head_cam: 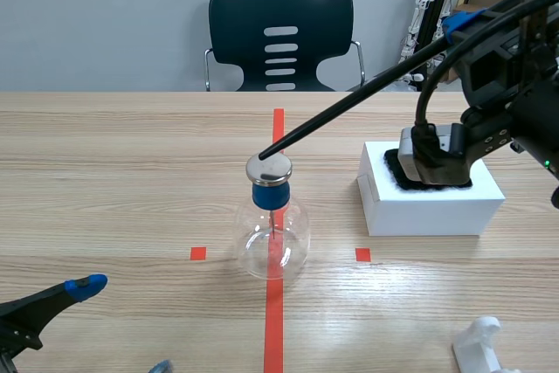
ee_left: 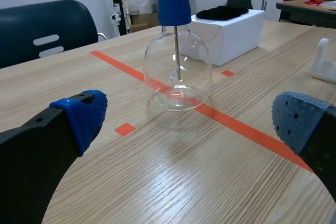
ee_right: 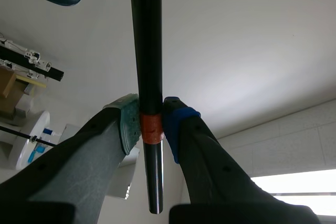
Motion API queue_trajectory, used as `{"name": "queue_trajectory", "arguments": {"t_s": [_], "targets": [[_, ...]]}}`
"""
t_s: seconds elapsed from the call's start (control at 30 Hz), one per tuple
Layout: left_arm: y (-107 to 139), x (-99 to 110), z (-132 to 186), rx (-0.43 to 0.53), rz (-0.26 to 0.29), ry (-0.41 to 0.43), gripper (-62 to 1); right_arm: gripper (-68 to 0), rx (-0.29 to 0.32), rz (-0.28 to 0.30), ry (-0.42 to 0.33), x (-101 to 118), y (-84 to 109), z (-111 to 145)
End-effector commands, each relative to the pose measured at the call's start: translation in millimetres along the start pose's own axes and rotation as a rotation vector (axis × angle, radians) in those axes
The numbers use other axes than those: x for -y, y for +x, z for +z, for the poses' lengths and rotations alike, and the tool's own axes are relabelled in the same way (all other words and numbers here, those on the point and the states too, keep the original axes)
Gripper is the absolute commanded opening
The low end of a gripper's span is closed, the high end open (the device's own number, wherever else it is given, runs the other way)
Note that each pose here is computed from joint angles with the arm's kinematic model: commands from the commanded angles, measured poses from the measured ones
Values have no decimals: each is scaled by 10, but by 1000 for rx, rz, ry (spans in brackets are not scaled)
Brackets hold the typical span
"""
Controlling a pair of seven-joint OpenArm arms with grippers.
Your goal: Do the electroscope experiment. move the rod toward and away from the electroscope
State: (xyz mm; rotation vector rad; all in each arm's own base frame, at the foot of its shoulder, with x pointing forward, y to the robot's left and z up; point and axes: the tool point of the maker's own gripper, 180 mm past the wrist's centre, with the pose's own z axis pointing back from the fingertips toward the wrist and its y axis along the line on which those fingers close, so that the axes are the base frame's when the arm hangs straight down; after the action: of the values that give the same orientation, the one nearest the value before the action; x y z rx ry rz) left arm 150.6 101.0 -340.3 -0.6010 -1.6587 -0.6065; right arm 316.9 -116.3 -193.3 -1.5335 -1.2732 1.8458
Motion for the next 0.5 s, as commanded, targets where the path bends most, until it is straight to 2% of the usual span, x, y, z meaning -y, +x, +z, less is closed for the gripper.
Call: {"name": "queue_trajectory", "arguments": {"t_s": [0.0,0.47], "targets": [[50,-38,-13,23,-7,1,14,-665,-29,10,-32,84,-90,-36],[50,-38,-13,23,-7,1,14,-665,-28,19,-14,53,-89,-37]]}}
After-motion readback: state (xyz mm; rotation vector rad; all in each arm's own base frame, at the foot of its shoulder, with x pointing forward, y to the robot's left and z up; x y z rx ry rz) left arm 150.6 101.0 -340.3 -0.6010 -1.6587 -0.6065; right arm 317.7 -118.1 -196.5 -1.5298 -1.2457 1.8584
